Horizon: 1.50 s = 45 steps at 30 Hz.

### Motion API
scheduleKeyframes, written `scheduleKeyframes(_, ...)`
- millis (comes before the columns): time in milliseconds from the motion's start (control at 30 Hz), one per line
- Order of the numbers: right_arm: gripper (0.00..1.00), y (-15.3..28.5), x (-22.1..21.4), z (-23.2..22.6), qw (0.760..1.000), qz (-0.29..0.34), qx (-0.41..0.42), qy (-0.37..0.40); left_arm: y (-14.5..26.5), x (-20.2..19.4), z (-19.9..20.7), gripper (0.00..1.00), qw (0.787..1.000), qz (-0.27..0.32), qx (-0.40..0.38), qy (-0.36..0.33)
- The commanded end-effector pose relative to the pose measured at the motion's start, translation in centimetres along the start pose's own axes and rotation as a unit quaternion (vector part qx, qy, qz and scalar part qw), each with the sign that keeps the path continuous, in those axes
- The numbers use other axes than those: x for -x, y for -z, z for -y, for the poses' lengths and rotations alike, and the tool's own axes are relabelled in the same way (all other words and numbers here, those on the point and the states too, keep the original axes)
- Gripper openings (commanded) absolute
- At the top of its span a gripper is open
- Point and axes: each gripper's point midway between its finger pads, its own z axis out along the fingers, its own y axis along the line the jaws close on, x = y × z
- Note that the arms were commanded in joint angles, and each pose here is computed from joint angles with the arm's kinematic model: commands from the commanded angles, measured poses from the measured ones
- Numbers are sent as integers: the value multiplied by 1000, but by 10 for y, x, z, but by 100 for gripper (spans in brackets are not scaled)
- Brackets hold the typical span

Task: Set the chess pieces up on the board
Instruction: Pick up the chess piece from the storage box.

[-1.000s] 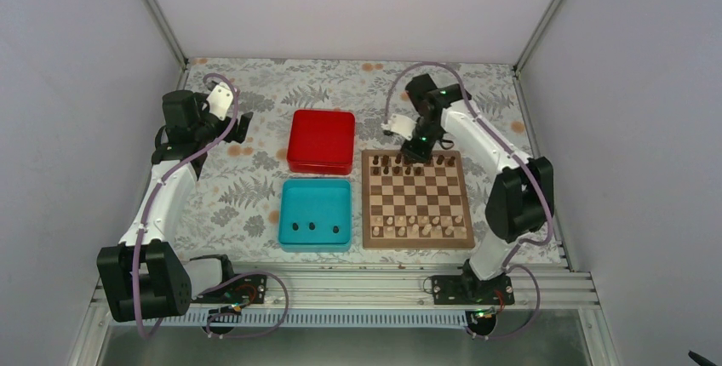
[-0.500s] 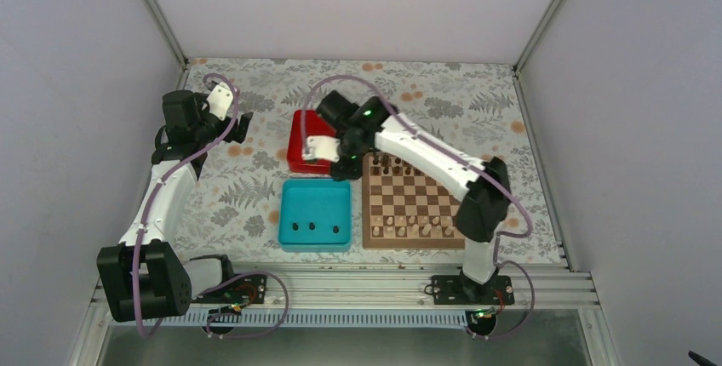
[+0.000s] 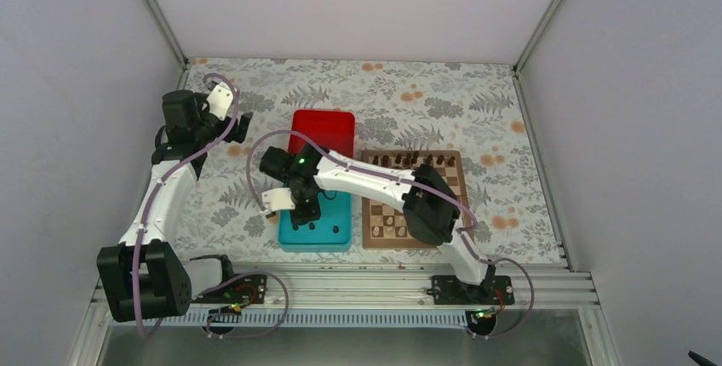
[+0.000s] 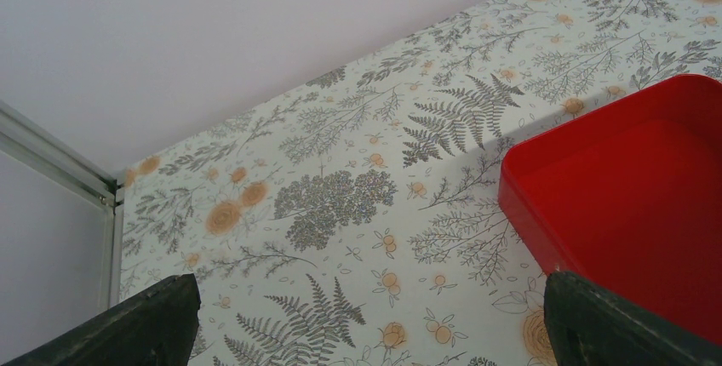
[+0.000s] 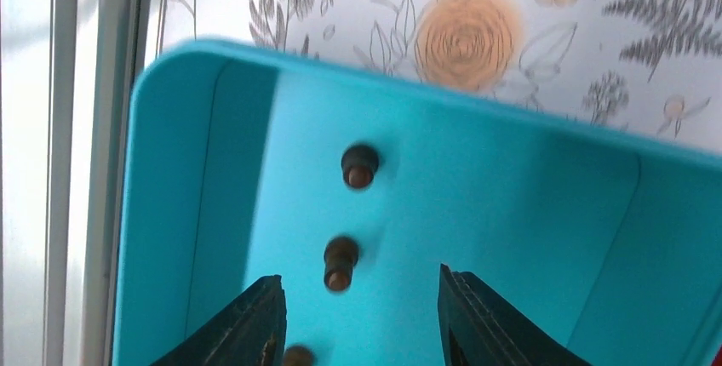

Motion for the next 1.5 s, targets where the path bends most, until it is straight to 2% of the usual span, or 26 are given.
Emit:
scheduleKeyframes(0, 48, -6, 24, 5, 999, 25, -20, 14, 2, 2, -2, 100, 1000, 7, 3, -4)
scheduleKeyframes(233, 49, -33, 26, -6, 1000, 4, 6, 30, 2, 3, -2, 100, 1000, 7, 4, -5)
scheduleKeyframes(667, 40, -55, 33, -9, 999, 2, 22, 35, 1, 0, -2, 100, 1000, 5, 1, -5)
scheduleKeyframes(900, 11, -67, 28, -15, 999, -16, 28, 36, 2, 1, -1, 100, 1000, 6, -2, -5)
scheduleKeyframes(1000, 5, -52, 29, -11, 999, -10, 13, 35, 1, 0, -1, 100, 1000, 5, -3, -4)
scheduleKeyframes(1267, 4, 24, 18, 18, 998, 17, -52, -1, 1, 1, -1, 100, 1000, 6, -4, -4)
scheduleKeyframes(1367, 4, 59, -7, 39, 996, 28, -77, -38, 2, 1, -1, 100, 1000, 6, -3, -3)
scheduleKeyframes(1467, 4, 87, -52, 58, 991, 27, -91, -96, 1, 1, -2, 100, 1000, 6, -2, -3)
